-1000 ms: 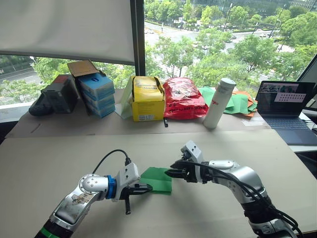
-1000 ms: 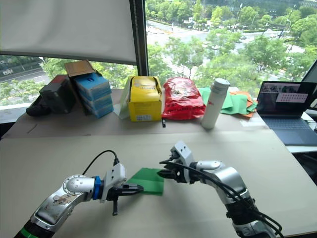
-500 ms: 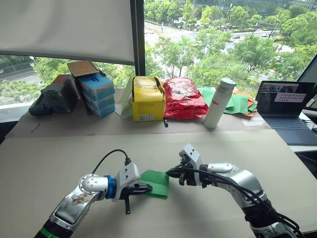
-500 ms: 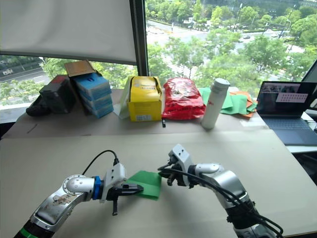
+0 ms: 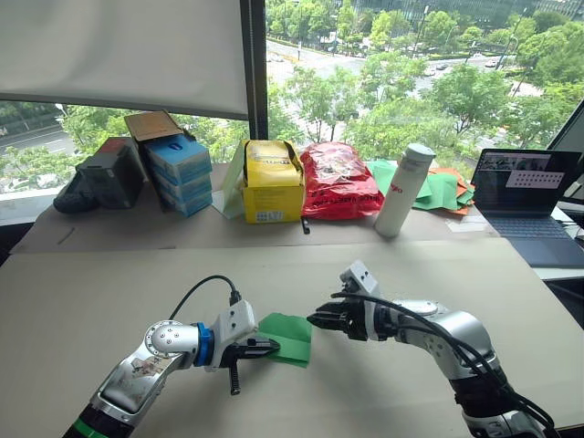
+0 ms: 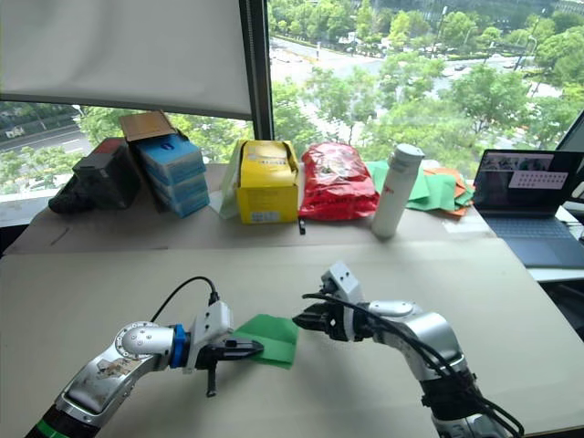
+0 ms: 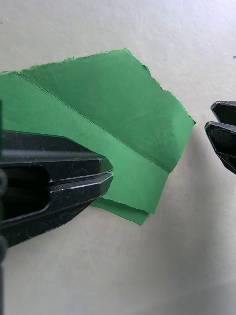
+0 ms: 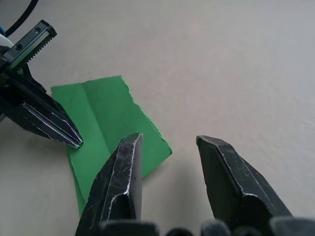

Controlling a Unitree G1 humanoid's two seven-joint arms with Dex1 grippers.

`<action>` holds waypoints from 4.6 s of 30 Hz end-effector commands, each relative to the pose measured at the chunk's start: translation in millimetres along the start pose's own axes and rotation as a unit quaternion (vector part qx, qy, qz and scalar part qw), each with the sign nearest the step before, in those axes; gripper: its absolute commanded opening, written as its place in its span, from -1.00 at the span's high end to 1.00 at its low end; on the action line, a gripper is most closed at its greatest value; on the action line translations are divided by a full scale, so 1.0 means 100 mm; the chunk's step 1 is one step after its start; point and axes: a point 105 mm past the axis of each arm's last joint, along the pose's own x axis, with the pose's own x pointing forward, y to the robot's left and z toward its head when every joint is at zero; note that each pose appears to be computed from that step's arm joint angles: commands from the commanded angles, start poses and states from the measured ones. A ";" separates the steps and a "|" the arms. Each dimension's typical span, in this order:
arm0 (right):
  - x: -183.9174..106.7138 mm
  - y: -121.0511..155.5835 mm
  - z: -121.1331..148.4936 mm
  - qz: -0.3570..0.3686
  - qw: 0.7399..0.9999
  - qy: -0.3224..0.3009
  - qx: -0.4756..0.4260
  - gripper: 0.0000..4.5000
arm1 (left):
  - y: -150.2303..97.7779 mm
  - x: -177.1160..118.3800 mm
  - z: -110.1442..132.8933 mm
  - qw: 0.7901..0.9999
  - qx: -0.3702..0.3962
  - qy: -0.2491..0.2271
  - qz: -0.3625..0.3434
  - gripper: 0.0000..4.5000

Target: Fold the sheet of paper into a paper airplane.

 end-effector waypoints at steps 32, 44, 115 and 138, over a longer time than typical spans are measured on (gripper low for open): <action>0.09 0.12 0.03 0.017 0.999 -0.041 -0.004 0.99 | -0.05 0.00 0.06 1.000 0.025 -0.005 -0.005 1.00; 0.04 0.47 -0.03 0.006 0.878 -0.102 -0.467 0.99 | 0.02 -0.07 0.01 1.000 0.016 0.003 0.009 1.00; 0.39 0.47 -0.01 0.035 0.946 0.032 -0.322 0.99 | 0.03 -0.07 -0.19 0.999 -0.032 0.024 0.027 1.00; 0.30 0.16 -0.48 0.001 0.952 0.141 -0.270 0.99 | 0.01 -0.07 -0.26 0.999 -0.026 0.038 0.028 1.00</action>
